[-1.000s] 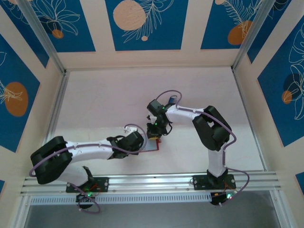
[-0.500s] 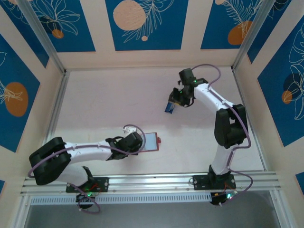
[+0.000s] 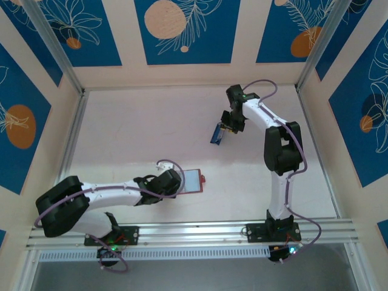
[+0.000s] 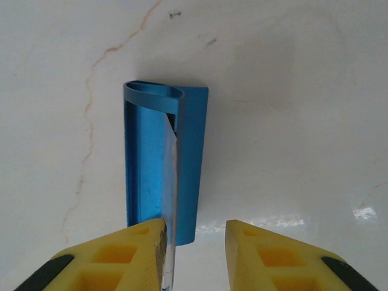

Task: Put the credit cards into the card holder
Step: Pick up the credit card from the storage box.

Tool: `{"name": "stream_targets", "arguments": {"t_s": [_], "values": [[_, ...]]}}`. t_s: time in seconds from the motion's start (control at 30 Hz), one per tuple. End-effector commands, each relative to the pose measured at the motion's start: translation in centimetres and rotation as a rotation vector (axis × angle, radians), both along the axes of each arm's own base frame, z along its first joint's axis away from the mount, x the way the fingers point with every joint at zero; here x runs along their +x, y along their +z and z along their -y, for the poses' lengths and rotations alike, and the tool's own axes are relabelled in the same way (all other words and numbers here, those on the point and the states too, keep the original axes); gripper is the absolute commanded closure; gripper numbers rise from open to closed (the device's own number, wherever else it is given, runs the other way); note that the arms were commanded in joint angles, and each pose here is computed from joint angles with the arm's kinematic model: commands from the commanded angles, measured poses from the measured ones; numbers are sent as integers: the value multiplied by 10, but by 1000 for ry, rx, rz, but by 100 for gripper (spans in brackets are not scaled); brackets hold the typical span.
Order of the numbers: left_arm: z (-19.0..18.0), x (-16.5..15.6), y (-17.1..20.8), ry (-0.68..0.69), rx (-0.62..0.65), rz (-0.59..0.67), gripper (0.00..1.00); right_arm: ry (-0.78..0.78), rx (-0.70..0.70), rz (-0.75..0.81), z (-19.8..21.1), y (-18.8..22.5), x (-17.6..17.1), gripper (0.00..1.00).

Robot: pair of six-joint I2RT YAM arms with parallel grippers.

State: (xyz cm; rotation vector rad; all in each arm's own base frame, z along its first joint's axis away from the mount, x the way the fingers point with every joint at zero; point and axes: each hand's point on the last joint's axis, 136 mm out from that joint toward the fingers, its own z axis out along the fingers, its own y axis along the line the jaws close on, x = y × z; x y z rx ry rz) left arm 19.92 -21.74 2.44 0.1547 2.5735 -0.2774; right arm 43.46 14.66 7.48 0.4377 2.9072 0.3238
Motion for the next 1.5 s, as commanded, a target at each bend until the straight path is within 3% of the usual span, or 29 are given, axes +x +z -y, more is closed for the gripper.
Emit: {"name": "stream_targets", "arguments": {"t_s": [0.0, 0.43, 0.93, 1.03, 1.17, 1.3, 1.47], "values": [[-27, -14, -23, 19, 92, -70, 96, 10, -1, -2, -7, 7, 1, 71], [-31, -15, -22, 32, 88, -65, 96, 49, -9, -17, -18, 4, 3, 84], [-34, -15, -21, 41, 87, -59, 97, 80, -32, -44, -24, -4, 3, 85], [-34, -15, -21, 43, 86, -58, 97, 83, -30, -40, -25, -2, 3, 90], [-34, -15, -21, 45, 87, -58, 97, 91, -35, -3, -25, 13, 3, 99], [-32, -15, -21, 40, 85, -60, 97, 111, -24, 62, -29, 45, -2, 100], [-35, -15, -19, 49, 80, -52, 97, 270, 97, 179, -69, 91, -46, 100]]}}
